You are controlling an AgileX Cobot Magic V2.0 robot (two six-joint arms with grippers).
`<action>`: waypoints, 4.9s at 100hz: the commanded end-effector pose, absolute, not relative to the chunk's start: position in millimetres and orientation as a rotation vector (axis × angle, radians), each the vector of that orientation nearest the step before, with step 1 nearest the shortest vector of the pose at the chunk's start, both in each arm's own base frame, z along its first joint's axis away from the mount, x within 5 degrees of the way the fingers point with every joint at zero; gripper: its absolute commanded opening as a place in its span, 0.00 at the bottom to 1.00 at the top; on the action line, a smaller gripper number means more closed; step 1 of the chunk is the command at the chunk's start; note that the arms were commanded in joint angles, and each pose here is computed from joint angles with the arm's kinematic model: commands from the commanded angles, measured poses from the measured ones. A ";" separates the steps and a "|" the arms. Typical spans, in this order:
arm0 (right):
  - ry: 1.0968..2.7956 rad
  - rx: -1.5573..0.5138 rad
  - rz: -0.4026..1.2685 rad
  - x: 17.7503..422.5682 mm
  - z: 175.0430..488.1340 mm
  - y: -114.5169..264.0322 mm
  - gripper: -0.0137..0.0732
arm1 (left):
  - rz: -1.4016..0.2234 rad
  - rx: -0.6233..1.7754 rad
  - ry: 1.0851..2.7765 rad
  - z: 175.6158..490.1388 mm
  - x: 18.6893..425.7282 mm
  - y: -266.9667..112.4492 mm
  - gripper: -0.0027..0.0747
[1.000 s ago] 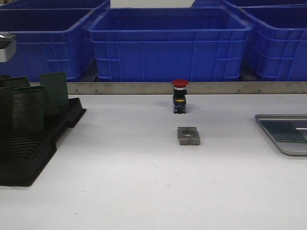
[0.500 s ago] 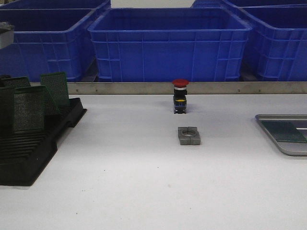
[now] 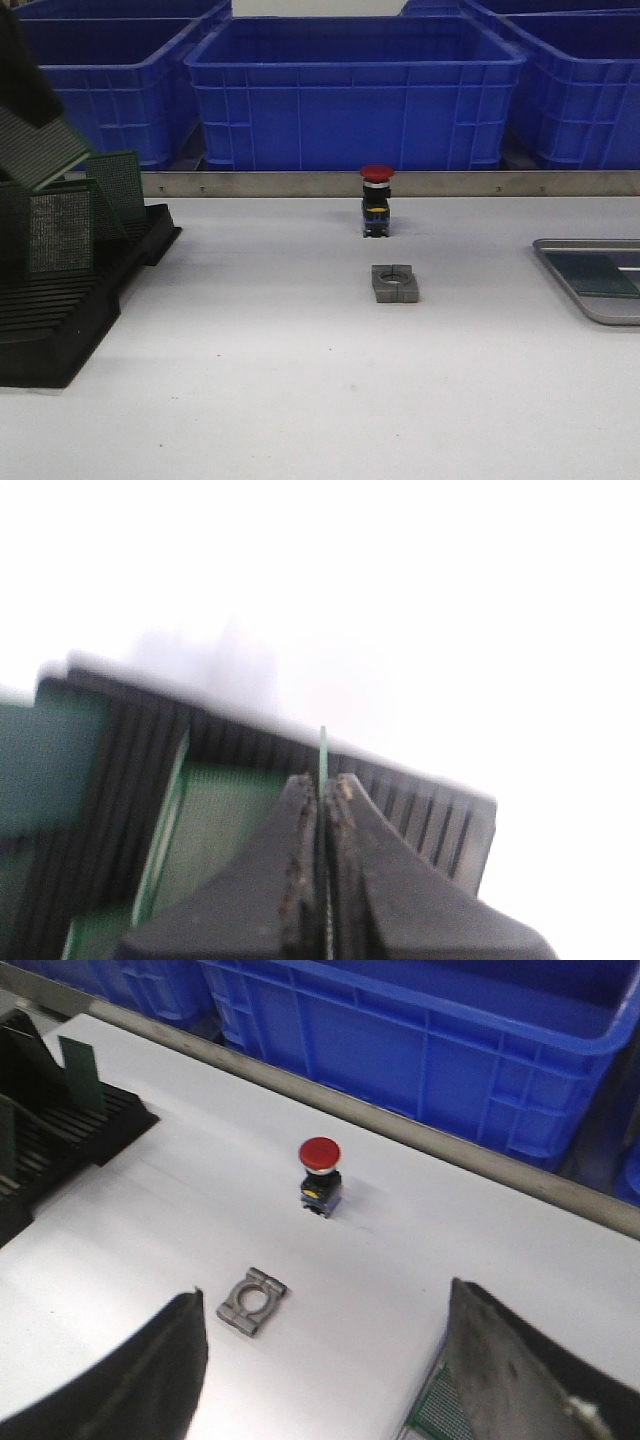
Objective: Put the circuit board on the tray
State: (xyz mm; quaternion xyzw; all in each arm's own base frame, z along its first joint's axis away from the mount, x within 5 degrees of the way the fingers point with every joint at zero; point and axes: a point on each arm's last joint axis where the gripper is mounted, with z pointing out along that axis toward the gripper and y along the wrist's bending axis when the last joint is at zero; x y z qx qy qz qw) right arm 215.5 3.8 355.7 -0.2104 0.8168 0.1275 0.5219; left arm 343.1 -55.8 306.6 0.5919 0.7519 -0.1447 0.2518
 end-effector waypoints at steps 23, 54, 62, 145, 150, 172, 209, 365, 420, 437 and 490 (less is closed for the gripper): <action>1.679 -0.944 0.312 205.4 371.7 53.2 0.76 | -0.647 1.712 1.651 346.6 313.4 -130.8 0.01; 1.665 -1.169 0.500 217.8 343.6 108.2 0.76 | -0.774 1.806 1.457 352.6 288.3 -183.0 0.01; 1.684 -1.197 0.521 224.7 332.2 122.4 0.76 | -0.785 1.825 1.440 352.6 284.4 -189.1 0.01; 1.866 -0.944 0.783 263.4 278.9 176.6 0.54 | -0.787 1.815 1.435 353.2 284.2 -190.7 0.01; 1.866 -0.909 0.815 263.8 280.3 177.5 0.42 | -0.787 1.815 1.435 353.2 284.2 -190.7 0.01; 1.857 -0.811 0.906 264.4 285.8 179.7 0.02 | -0.766 1.798 1.440 353.5 286.4 -191.0 0.01; 1.871 -0.806 0.877 266.4 283.1 178.4 0.02 | -0.747 1.786 1.441 354.2 288.0 -191.1 0.34; 2.299 0.262 0.602 305.3 156.1 -42.4 0.79 | -0.531 1.655 1.460 372.4 312.8 -174.1 0.77; 2.179 -0.025 0.301 279.1 227.6 -47.7 0.38 | -0.597 1.393 1.733 379.9 321.3 -149.6 0.37; 2.085 -0.122 0.328 263.8 256.3 -36.5 0.03 | -0.679 1.304 1.863 384.6 324.0 -123.6 0.01; 1.818 -0.237 0.167 200.4 308.3 18.8 0.03 | -0.420 0.787 1.800 452.5 278.9 -68.3 0.01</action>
